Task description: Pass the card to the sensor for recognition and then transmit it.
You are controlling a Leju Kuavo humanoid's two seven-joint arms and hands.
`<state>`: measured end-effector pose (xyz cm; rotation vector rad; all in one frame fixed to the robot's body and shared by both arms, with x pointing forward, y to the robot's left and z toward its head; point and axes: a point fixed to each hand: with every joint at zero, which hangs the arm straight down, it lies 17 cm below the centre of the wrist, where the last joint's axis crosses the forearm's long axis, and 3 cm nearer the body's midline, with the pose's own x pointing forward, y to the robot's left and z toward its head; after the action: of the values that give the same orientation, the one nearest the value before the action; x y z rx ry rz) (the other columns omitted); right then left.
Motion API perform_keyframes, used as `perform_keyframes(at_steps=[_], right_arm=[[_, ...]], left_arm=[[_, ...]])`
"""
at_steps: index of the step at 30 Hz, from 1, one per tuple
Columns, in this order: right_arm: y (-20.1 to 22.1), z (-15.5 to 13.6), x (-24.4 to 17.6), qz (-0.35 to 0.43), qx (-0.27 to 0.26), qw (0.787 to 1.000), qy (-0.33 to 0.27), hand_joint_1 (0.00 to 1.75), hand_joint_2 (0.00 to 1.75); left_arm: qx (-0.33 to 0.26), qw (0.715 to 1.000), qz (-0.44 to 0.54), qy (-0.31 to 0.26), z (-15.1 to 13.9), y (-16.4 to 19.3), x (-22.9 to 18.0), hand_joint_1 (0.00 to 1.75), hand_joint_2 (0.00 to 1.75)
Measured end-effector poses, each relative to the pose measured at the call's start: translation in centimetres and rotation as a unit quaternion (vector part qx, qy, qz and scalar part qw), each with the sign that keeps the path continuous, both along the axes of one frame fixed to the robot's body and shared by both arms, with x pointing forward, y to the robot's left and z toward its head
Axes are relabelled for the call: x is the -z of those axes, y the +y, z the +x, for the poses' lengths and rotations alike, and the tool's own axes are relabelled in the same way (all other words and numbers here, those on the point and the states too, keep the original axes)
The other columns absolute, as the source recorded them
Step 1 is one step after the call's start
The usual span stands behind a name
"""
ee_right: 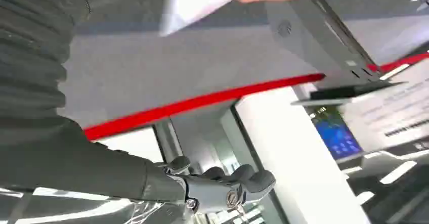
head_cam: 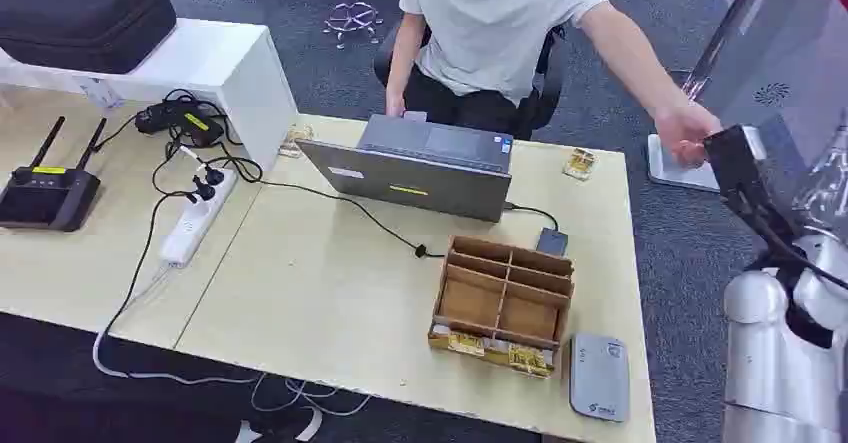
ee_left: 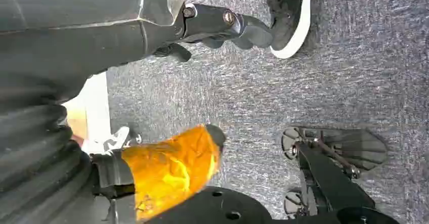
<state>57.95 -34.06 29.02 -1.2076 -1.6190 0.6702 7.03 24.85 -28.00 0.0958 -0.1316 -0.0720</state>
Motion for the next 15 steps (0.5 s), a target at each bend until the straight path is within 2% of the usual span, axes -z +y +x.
perform_keyframes(at_steps=[7, 15], right_arm=[[4.5, 1.6, -0.5, -0.108, -0.015, 0.994, -0.006, 0.00, 1.75], [9.1, 2.4, -0.5, -0.239, -0.032, 0.970, -0.031, 0.00, 1.75]], left_arm=[[0.015, 1.000, -0.015, -0.014, 0.4, -0.8, -0.1, 0.00, 1.75], [0.027, 0.998, -0.043, -0.029, 0.8, -2.3, -0.4, 0.00, 1.75]])
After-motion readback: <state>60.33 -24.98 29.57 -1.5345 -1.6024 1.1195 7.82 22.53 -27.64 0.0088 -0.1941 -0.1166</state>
